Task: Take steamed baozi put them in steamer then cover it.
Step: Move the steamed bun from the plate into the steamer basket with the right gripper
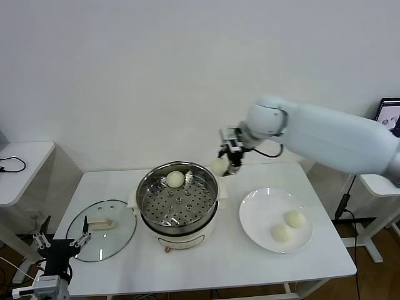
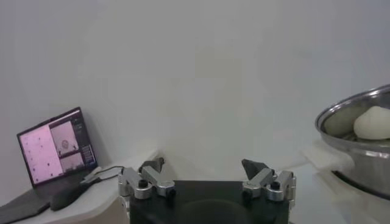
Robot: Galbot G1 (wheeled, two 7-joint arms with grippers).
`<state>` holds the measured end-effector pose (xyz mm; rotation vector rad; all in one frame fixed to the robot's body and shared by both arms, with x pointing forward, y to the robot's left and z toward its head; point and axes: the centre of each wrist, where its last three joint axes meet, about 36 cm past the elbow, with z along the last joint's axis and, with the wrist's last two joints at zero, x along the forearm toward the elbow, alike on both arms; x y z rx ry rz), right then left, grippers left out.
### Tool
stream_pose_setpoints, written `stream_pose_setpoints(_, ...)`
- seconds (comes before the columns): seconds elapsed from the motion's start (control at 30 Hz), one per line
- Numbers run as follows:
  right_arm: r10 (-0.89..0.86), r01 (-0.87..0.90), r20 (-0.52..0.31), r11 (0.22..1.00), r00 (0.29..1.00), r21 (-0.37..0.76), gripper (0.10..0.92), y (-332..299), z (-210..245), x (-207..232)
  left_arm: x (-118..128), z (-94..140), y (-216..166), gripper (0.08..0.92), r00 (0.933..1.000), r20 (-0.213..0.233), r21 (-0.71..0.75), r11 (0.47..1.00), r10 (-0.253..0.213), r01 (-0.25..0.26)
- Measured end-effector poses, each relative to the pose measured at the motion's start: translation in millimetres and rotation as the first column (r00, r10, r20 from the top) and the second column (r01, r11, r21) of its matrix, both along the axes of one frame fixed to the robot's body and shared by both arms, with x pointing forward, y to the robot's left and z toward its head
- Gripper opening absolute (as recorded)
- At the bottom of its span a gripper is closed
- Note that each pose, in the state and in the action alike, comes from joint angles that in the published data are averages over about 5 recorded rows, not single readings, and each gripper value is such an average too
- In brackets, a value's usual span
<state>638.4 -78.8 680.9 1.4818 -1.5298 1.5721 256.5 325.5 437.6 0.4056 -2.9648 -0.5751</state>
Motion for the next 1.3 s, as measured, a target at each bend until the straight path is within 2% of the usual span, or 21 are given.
stream_pose_setpoints(0.53, 0.021, -0.021, -0.064, 1.000, 0.998, 0.000, 0.628, 128.1, -66.9, -12.2, -2.3, 3.5, 0.4, 0.823, 0.9998, 0.013, -0.005, 1.000, 0.017, -0.017)
stream_pose_setpoints(1.1, -0.006, 0.005, -0.066, 1.000, 0.998, -0.015, 0.635, 165.6, -108.8, -11.5, -2.3, 4.0, 0.2, 0.823, 0.9996, 0.019, -0.007, 1.000, 0.020, -0.020)
stream_pose_setpoints(1.2, -0.003, 0.002, -0.063, 1.000, 0.998, -0.012, 0.684, 167.1, -108.6, -10.8, -2.4, 4.0, 0.1, 0.823, 0.9996, 0.019, -0.007, 1.000, 0.020, -0.020)
stream_pose_setpoints(1.3, 0.004, -0.004, -0.062, 1.000, 0.998, -0.007, 0.766, 166.6, -105.2, -9.3, -2.5, 4.0, 0.1, 0.823, 0.9996, 0.019, -0.007, 1.000, 0.020, -0.020)
